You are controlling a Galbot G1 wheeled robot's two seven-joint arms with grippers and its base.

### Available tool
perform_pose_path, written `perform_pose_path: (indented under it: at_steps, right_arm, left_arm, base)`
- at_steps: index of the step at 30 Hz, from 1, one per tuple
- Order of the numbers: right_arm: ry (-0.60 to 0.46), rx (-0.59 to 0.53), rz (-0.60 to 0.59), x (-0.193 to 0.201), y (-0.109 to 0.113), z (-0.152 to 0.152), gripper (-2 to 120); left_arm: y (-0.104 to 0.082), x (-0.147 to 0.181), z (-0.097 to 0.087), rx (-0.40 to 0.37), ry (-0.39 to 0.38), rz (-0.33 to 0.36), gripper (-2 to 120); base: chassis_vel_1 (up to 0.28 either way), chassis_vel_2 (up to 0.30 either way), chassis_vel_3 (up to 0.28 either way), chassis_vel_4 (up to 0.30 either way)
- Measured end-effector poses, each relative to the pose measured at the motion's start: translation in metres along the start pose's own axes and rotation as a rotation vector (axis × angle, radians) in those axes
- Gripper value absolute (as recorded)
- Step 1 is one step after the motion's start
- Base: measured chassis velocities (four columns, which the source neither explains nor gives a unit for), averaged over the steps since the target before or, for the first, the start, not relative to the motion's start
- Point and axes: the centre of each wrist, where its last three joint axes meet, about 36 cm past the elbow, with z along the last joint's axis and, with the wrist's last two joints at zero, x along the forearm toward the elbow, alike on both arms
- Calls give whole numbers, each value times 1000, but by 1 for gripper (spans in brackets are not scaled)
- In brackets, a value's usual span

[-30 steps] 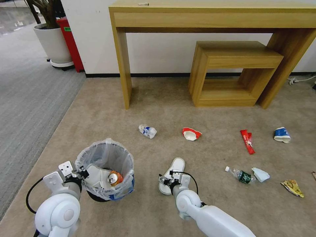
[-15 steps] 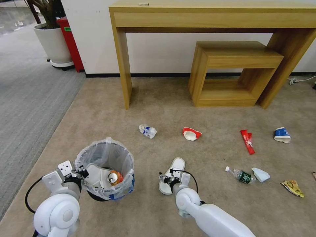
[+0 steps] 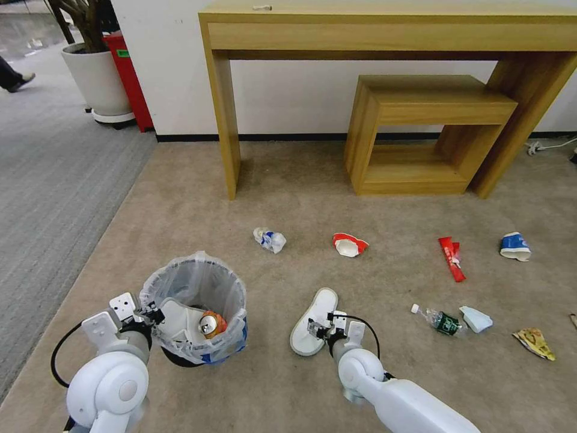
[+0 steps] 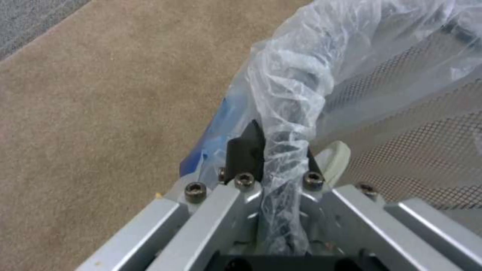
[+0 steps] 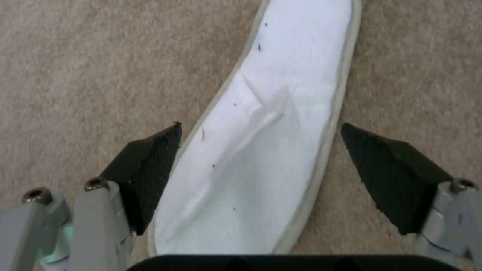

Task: Pick up the trash bin and place the garbage on the floor into it.

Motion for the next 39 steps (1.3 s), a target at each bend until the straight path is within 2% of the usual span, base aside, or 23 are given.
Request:
perform_pose_path:
  at_steps: [8, 17, 39]
  right_arm:
    - [18, -19, -22, -7, 18, 10, 82]
    - [29, -25, -28, -13, 25, 15, 82]
    - [30, -29, -11, -29, 22, 20, 82]
  left_arm:
    - [1, 1, 0, 0, 0, -1, 1]
    - [1, 3, -1, 0, -3, 0, 1]
    - [2, 3, -1, -1, -2, 1, 1]
  base:
    - [0, 0, 0, 0]
    - [0, 0, 0, 0]
    - [0, 0, 0, 0]
